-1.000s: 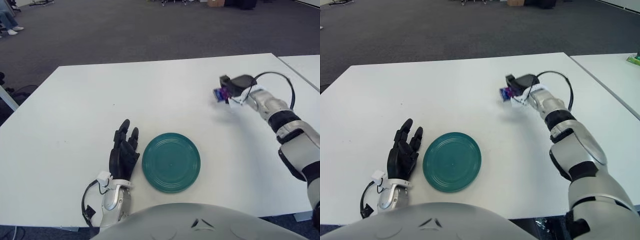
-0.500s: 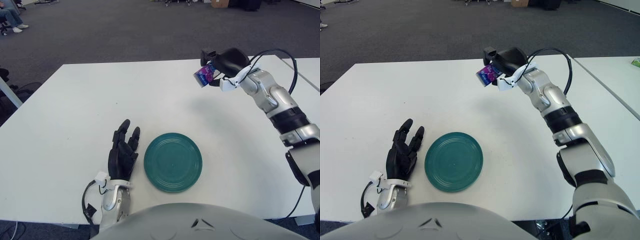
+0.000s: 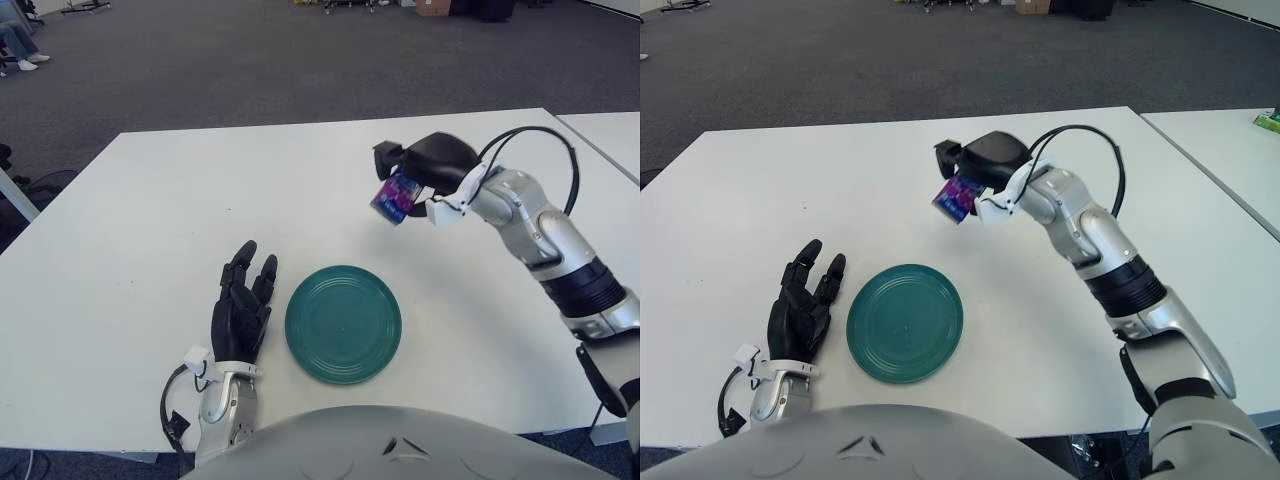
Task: Put the gum into the plate.
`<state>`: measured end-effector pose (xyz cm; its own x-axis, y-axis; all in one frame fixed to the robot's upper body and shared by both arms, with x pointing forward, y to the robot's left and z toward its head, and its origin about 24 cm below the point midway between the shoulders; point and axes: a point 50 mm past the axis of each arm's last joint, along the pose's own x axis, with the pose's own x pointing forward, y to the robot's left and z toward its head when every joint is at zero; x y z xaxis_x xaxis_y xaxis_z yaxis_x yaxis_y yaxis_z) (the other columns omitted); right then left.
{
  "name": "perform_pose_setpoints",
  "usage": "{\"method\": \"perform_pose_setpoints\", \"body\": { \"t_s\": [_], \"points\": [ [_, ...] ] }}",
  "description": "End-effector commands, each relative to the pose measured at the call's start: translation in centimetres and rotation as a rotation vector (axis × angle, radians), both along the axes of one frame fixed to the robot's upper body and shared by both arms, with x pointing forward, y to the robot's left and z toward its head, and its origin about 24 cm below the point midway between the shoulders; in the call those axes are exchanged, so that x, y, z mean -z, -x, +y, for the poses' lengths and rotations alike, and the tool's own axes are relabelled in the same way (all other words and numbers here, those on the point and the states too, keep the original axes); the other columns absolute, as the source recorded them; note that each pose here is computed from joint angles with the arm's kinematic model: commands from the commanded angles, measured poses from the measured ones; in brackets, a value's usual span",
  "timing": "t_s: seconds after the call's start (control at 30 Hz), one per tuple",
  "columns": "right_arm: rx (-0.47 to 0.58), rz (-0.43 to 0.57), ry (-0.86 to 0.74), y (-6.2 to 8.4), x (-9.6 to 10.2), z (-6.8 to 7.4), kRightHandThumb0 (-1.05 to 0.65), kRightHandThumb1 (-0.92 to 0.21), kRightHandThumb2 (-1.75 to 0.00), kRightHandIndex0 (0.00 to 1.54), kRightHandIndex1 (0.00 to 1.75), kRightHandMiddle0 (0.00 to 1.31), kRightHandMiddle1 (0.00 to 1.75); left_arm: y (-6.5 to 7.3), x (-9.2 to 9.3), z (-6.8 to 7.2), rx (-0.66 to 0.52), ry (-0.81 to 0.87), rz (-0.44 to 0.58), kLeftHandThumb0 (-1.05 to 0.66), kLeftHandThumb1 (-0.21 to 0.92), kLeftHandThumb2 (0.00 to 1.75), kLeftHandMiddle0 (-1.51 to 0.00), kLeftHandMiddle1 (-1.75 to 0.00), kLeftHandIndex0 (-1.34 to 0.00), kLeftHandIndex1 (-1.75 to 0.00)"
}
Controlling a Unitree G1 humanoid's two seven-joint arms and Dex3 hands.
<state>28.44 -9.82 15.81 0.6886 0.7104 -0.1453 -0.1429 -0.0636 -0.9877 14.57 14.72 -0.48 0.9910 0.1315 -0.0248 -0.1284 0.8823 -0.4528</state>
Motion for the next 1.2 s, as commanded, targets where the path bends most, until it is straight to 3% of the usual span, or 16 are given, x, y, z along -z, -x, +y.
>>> {"method": "perform_pose_setpoints", "body": {
  "t_s": [0.0, 0.3, 0.77, 1.17],
  "points": [
    [-0.068, 0.019, 0.013, 1.3, -0.4, 1.0, -0.51, -0.21, -1.44, 1.07, 1.75, 0.69, 1.75, 0.4, 0.8, -0.4, -0.033, 0.022, 0.061, -1.05, 0.92, 0.94, -0.4, 0.0, -0.04, -0.79],
    [-0.216, 0.076, 0.098, 5.2, 0.5, 3.0, -0.49, -0.27, -1.37, 1.09, 1.75, 0.65, 1.75, 0.3, 0.7, -0.6, -0.045, 0.041, 0.06, -1.05, 0.92, 0.93, -0.37, 0.0, -0.02, -0.79],
    [-0.407, 0.174, 0.145, 7.4, 2.8, 4.2, -0.48, -0.32, -1.31, 1.14, 1.75, 0.61, 1.75, 0.1, 0.7, -0.9, -0.043, 0.043, 0.068, -1.04, 0.92, 0.92, -0.38, -0.01, -0.04, -0.81],
    [-0.532, 0.187, 0.146, 8.8, 4.2, 4.8, -0.44, -0.45, -1.15, 1.12, 1.75, 0.51, 1.75, -0.1, 0.7, -1.1, -0.034, 0.035, 0.073, -1.03, 0.92, 0.94, -0.35, 0.0, -0.01, -0.79]
  ]
}}
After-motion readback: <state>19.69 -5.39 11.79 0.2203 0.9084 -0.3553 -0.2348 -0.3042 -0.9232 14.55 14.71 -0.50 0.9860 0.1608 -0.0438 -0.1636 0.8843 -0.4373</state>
